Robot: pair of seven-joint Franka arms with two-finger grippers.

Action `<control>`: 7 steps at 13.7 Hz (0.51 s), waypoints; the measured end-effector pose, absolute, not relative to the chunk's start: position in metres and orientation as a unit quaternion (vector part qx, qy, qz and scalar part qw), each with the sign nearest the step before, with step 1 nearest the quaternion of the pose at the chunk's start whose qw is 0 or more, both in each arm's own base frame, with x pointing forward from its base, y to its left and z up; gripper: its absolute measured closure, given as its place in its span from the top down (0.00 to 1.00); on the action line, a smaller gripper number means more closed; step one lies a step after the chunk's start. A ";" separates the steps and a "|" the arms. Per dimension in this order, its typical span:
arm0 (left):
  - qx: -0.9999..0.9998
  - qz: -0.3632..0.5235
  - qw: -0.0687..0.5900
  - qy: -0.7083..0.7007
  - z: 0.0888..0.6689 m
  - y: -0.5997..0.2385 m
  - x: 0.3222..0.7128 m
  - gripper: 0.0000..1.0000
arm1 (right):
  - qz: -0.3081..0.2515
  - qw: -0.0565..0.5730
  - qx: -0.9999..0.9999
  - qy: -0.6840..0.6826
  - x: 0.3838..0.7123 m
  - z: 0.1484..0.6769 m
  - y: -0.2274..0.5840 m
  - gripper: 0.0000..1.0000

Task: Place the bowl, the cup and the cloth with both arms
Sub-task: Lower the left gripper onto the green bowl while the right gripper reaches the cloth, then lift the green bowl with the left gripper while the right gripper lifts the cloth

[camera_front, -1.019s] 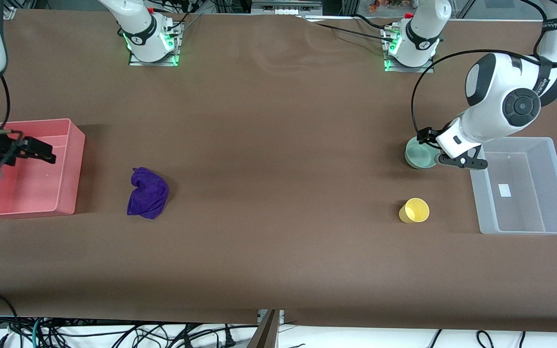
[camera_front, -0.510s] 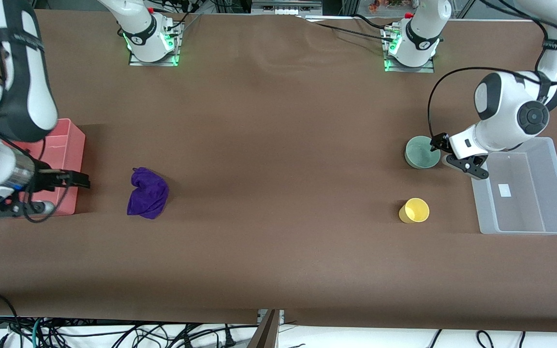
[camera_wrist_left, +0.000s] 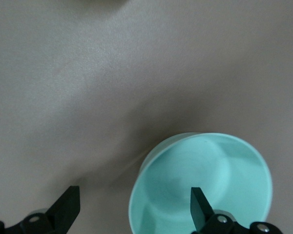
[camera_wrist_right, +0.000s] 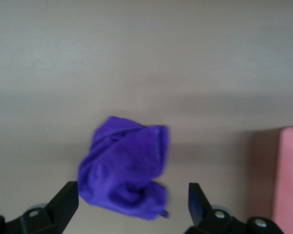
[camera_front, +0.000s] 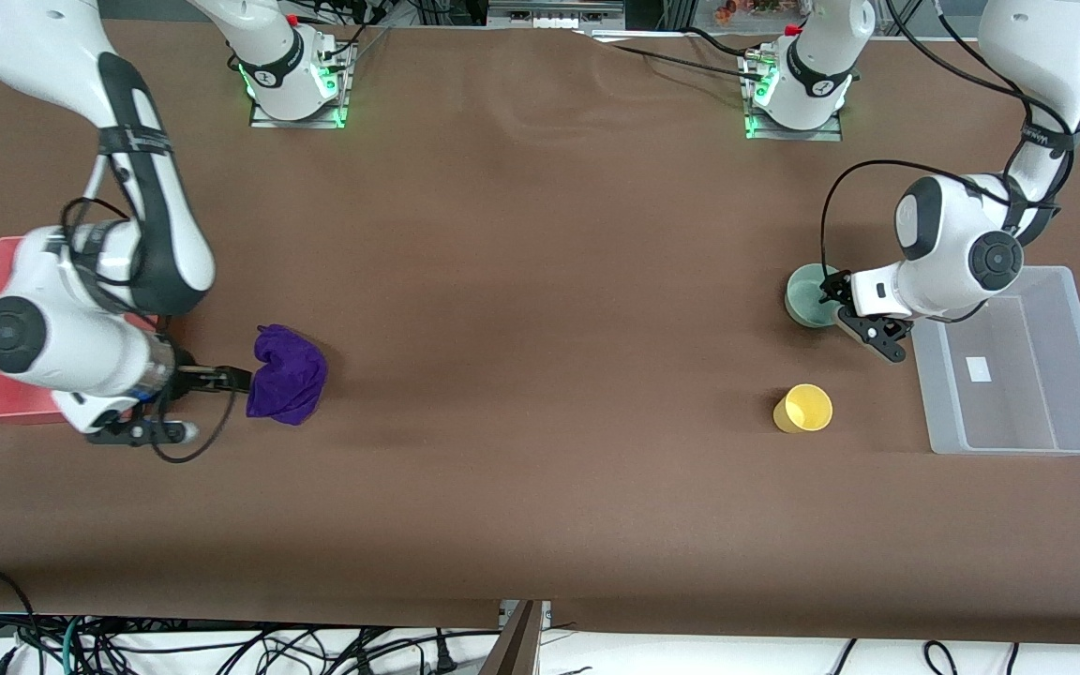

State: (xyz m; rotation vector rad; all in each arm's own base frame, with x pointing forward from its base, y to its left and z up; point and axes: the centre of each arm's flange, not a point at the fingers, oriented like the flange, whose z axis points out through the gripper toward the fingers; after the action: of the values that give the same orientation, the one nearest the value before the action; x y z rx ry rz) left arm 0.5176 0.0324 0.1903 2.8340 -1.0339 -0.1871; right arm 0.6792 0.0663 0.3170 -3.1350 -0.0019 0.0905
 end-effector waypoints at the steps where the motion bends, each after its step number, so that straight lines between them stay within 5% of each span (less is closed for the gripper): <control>1: 0.932 -0.060 0.062 -0.352 0.185 0.036 0.517 0.85 | 0.026 0.006 -1.000 0.007 0.674 0.305 0.074 1.00; 3: 0.927 -0.060 0.064 -0.365 0.181 0.037 0.517 0.64 | 0.024 0.008 -0.999 0.023 0.662 0.278 0.082 1.00; 5: 0.923 -0.058 0.064 -0.375 0.182 0.035 0.518 0.58 | 0.023 0.009 -0.999 0.026 0.649 0.255 0.082 1.00; 7: 0.916 -0.057 0.065 -0.391 0.182 0.034 0.519 0.34 | 0.029 0.008 -0.999 0.025 0.638 0.239 0.083 1.00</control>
State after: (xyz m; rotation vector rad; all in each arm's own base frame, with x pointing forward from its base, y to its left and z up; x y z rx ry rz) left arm 0.5189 0.0336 0.1820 2.7659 -1.1794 -0.1708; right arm 0.6381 0.0829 0.2394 -3.1223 0.0777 0.0905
